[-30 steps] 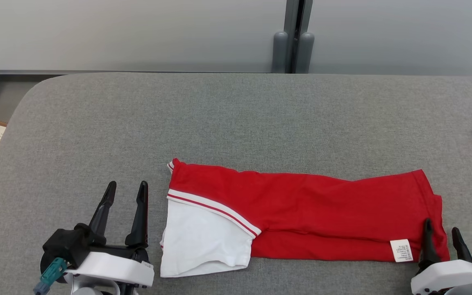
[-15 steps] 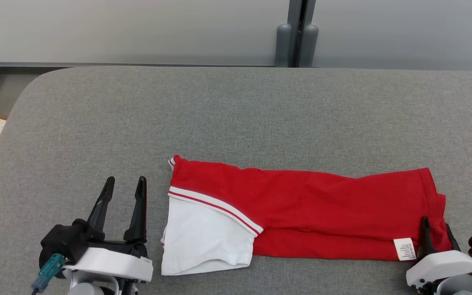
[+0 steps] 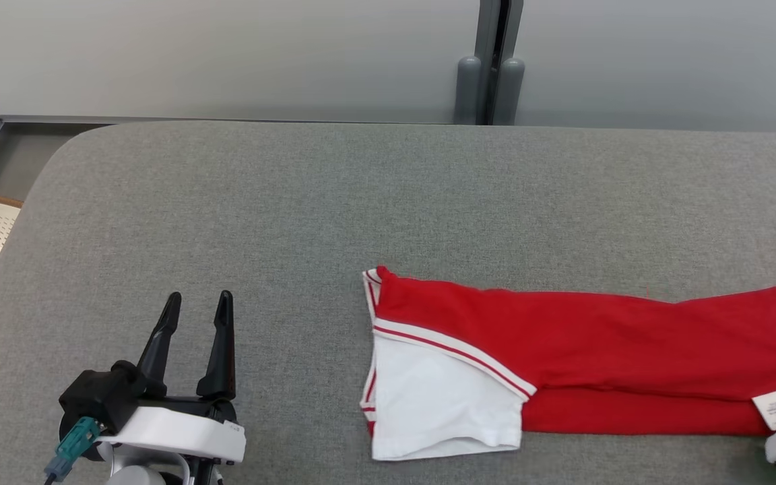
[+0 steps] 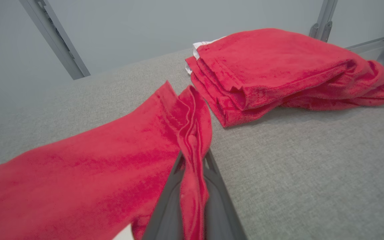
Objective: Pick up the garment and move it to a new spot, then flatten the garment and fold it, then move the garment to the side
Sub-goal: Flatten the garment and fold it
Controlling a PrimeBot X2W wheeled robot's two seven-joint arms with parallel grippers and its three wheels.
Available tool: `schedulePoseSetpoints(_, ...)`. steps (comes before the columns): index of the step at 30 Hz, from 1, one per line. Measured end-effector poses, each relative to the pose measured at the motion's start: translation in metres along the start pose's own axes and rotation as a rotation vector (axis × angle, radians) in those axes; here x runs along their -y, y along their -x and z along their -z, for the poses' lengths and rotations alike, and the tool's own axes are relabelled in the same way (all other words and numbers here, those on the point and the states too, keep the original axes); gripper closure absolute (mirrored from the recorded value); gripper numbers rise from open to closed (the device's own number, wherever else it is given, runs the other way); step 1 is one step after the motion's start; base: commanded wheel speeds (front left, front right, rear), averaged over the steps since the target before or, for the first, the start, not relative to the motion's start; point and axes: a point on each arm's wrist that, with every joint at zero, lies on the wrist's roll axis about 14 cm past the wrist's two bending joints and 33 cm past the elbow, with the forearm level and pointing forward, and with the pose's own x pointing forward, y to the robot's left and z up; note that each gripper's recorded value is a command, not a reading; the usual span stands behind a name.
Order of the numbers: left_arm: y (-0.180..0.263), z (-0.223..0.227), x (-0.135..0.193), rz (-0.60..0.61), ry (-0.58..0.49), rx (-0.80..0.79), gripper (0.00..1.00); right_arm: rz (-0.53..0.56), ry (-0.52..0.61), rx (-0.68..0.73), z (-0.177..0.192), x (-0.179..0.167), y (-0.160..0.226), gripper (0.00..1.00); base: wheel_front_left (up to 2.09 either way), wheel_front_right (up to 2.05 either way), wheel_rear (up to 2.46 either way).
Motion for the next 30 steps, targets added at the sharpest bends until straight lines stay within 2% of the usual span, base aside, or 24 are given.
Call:
schedulePoseSetpoints(3,0.002,-0.001,-0.001,-0.004,0.003,0.004,0.00,0.042,0.032,0.057,-0.023,0.019,-0.004,1.00,0.00,0.00,0.00)
schedulePoseSetpoints(5,0.004,-0.001,-0.002,-0.007,0.007,0.003,0.00,0.035,0.032,0.096,-0.036,0.013,-0.006,1.00,0.00,0.00,0.00)
schedulePoseSetpoints(10,0.008,0.000,-0.003,-0.011,0.010,-0.001,0.00,-0.066,0.019,0.198,-0.067,-0.035,-0.009,1.00,0.00,0.00,0.00)
schedulePoseSetpoints(11,0.009,0.000,-0.002,-0.010,0.011,-0.001,0.00,-0.120,0.023,0.220,-0.077,-0.057,-0.008,1.00,0.00,0.00,0.00)
schedulePoseSetpoints(16,0.010,-0.001,-0.002,-0.008,0.014,0.002,0.00,-0.287,0.011,0.247,-0.096,-0.120,0.004,1.00,0.00,0.00,0.00)
schedulePoseSetpoints(23,0.014,-0.004,-0.003,-0.015,0.020,0.010,0.00,-0.526,-0.013,0.191,-0.088,-0.196,0.036,1.00,0.00,0.00,0.00)
schedulePoseSetpoints(30,0.023,-0.002,-0.009,-0.040,0.044,0.007,0.00,-0.739,-0.012,0.065,-0.047,-0.260,0.070,1.00,0.00,0.00,0.00)
